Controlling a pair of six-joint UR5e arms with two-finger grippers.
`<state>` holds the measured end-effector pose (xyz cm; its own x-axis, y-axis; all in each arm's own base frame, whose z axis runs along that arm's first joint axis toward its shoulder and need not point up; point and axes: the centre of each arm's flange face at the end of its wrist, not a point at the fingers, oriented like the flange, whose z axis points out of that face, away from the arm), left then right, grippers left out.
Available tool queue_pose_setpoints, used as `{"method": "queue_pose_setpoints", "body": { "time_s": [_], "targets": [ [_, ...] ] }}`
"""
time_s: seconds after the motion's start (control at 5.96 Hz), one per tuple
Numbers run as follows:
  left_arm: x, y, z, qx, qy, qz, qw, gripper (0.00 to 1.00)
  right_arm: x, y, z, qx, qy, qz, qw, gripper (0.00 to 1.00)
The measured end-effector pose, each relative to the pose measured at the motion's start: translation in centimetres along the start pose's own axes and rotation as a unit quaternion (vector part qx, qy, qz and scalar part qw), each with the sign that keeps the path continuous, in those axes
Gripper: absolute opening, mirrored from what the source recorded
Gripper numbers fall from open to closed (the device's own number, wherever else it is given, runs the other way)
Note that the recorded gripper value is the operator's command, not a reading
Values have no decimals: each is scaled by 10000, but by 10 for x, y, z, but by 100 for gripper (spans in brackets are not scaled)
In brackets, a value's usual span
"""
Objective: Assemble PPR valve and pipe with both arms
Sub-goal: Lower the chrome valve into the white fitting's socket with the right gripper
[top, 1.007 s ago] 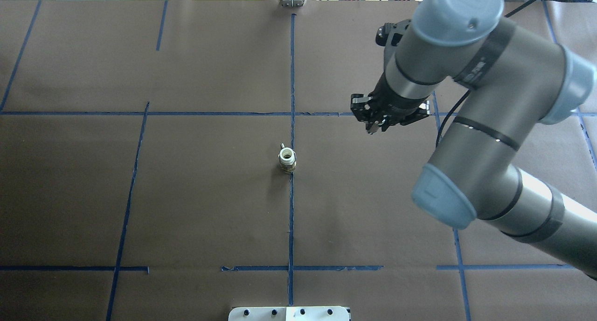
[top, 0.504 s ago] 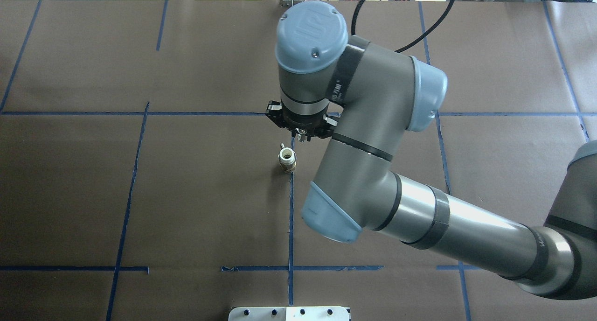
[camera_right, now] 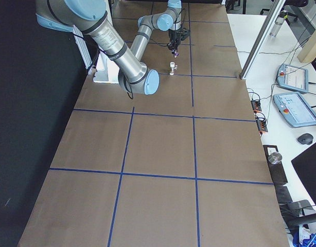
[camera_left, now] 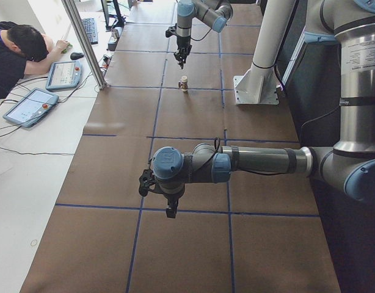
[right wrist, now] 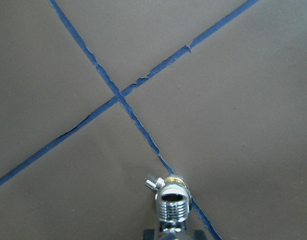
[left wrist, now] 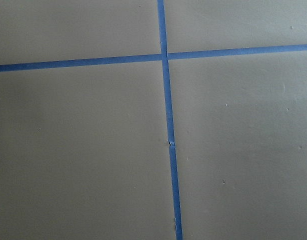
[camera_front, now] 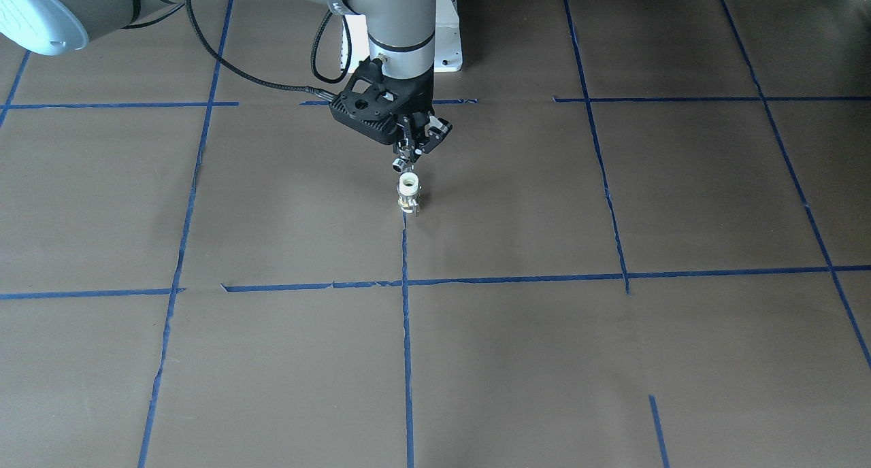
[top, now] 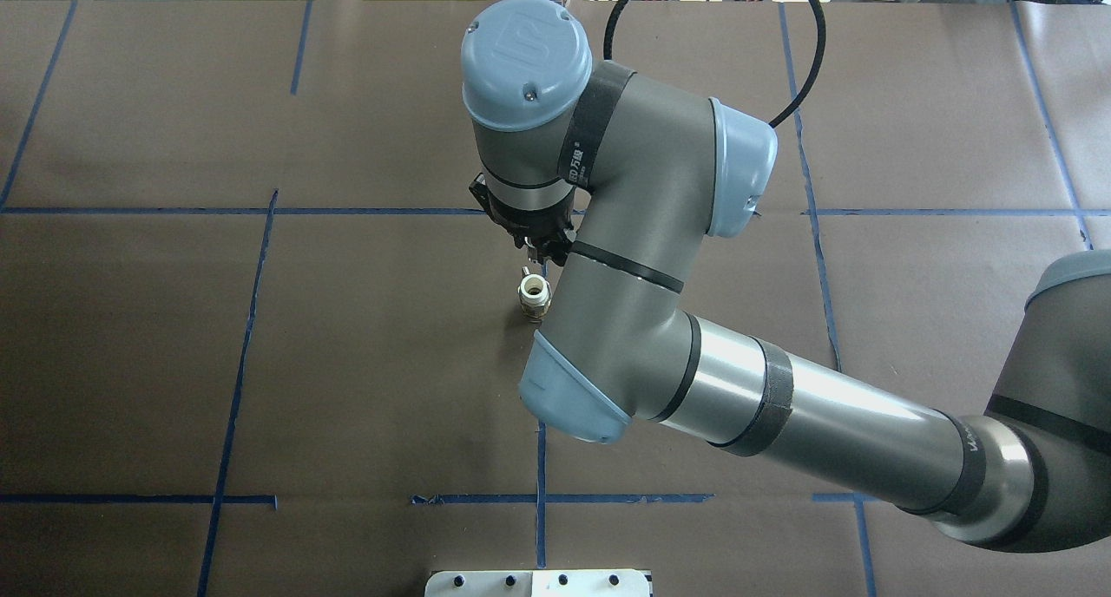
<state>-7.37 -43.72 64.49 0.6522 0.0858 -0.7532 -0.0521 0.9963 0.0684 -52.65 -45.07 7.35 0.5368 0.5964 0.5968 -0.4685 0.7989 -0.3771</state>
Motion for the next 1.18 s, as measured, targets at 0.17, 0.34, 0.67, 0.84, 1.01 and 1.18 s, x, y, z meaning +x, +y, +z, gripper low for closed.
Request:
{"method": "queue_pose_setpoints", "body": {
  "time_s": [0.17, 0.34, 0.67, 0.84, 1.01, 1.18],
  "targets": [
    [0, 0, 0, -1, 0, 3, 10000, 100, 3, 2, 13, -22, 11, 37, 10000, 0],
    [0, 0, 0, -2, 0, 3, 10000, 100, 5, 3, 26, -38, 27, 30, 10000, 0],
    [0, 0, 0, -3, 0, 5, 10000, 100, 5, 6, 42, -41, 96, 19, 9999, 0],
    [0, 0, 0, -4, 0, 6, 10000, 100, 4, 8, 49, -48, 115, 5, 9999, 0],
    [0, 0, 0, -4, 0, 6, 10000, 100, 3, 9, 55, -54, 125, -6, 9999, 0],
    [1, 0, 0, -5, 0, 6, 10000, 100, 3, 10, 57, -62, 120, -14, 9999, 0]
  ]
}}
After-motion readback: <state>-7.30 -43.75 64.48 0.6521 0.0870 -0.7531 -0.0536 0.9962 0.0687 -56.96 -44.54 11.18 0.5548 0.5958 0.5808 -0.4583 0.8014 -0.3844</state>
